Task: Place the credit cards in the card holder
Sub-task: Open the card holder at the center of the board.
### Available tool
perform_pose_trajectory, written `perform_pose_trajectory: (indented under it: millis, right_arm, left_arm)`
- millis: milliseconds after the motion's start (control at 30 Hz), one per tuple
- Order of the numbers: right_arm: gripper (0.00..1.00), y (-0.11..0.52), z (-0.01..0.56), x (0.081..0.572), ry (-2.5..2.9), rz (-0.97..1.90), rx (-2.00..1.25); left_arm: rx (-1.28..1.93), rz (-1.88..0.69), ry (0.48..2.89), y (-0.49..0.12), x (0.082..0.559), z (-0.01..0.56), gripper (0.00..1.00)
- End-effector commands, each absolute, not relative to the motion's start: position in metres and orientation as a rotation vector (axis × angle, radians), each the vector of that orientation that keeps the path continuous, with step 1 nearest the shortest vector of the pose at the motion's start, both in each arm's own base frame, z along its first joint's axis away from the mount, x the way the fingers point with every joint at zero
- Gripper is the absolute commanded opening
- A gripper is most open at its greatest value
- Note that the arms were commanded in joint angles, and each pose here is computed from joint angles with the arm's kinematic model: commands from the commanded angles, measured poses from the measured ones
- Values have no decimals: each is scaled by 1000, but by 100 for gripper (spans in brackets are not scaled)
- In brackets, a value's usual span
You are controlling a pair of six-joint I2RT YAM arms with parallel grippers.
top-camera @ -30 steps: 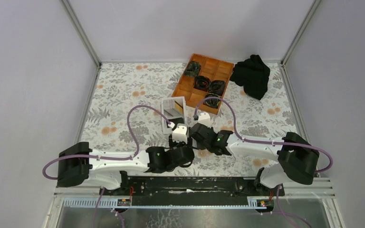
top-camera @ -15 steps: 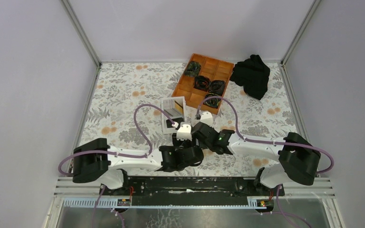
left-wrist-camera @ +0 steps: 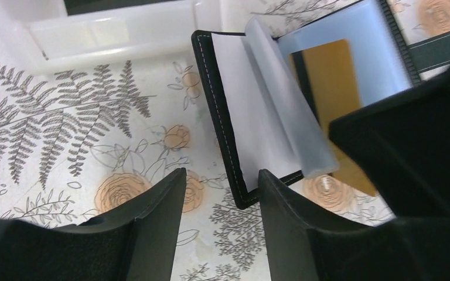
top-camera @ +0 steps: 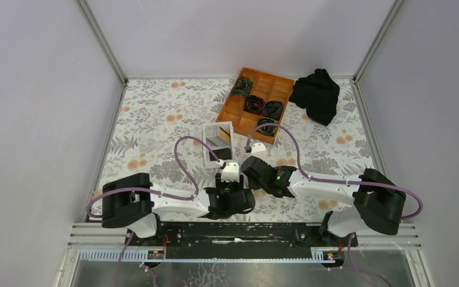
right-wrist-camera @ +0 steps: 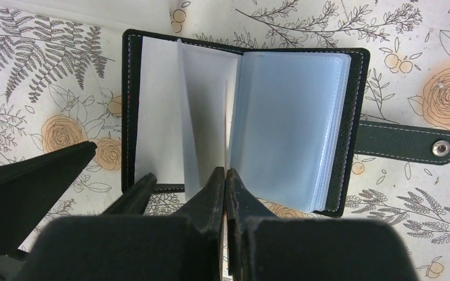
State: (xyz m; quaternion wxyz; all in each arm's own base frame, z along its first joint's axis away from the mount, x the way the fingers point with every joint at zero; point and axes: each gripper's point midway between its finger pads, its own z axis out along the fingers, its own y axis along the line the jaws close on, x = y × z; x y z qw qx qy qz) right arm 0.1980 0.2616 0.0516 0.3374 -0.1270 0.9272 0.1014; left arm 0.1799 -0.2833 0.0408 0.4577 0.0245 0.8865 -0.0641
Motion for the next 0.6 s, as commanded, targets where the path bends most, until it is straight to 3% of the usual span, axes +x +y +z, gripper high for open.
perform_pose_trajectory:
  millis: [0, 567]
  right_arm:
    - [0, 263, 52, 191, 2421, 304, -328]
    - [0, 268, 57, 185, 2417, 391, -328]
  left_arm:
    - [-28, -208, 2161, -280, 180, 39, 55]
    - [-34, -150, 2234, -265, 169, 5, 53]
